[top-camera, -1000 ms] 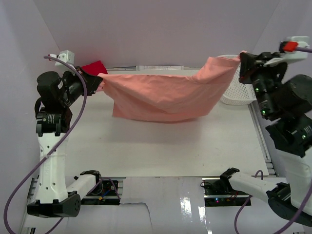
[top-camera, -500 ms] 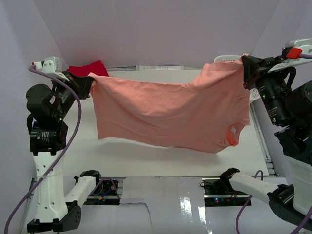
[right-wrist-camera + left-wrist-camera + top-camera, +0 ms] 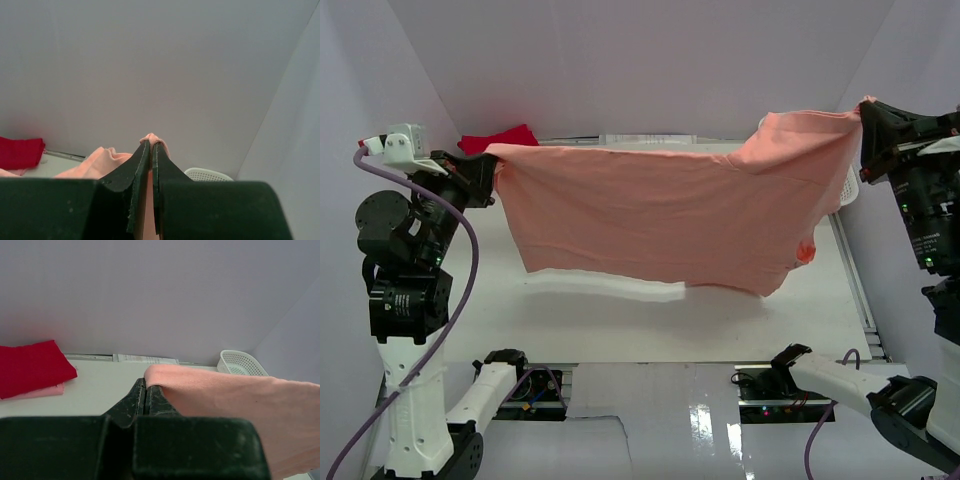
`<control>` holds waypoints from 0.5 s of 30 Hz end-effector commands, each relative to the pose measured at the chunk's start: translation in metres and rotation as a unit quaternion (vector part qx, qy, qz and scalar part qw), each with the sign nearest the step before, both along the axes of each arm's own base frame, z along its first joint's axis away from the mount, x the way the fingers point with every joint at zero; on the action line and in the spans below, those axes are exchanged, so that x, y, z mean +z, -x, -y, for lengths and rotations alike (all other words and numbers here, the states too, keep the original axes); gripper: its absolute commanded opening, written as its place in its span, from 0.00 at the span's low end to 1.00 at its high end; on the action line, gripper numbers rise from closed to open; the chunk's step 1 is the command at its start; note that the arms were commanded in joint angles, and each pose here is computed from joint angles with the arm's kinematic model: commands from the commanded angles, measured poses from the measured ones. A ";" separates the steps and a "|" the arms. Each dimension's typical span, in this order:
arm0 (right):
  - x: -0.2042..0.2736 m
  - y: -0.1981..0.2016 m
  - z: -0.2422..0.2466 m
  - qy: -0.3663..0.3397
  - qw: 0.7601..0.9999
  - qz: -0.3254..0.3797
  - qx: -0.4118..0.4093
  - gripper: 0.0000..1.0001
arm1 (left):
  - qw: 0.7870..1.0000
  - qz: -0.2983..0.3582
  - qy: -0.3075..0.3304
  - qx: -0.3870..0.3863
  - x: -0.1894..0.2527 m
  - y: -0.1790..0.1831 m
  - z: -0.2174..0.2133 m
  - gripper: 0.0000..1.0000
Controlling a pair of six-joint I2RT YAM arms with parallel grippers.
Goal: Fold and stack the t-shirts
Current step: Flatten out the tshirt
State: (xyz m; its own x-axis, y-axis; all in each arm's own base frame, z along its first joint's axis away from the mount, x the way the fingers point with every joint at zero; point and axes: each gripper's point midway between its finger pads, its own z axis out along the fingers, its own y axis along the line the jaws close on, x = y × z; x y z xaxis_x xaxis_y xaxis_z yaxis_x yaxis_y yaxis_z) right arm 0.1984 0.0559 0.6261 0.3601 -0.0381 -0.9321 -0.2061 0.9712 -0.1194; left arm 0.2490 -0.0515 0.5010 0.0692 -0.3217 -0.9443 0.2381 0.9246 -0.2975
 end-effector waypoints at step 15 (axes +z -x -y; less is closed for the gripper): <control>0.044 0.100 0.040 0.003 0.990 0.142 -0.020 0.08 | 0.987 0.116 0.006 0.115 0.070 0.067 -0.043 0.00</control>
State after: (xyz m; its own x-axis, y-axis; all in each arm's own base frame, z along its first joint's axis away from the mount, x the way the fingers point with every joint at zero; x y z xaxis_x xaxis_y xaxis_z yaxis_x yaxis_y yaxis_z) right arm 0.1306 0.0166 0.6436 0.4953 -0.0767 -0.8653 -0.1367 0.9768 -0.1648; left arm 0.1884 -0.0297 0.5540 0.2817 -0.3122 -0.9073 0.1857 0.9454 -0.2677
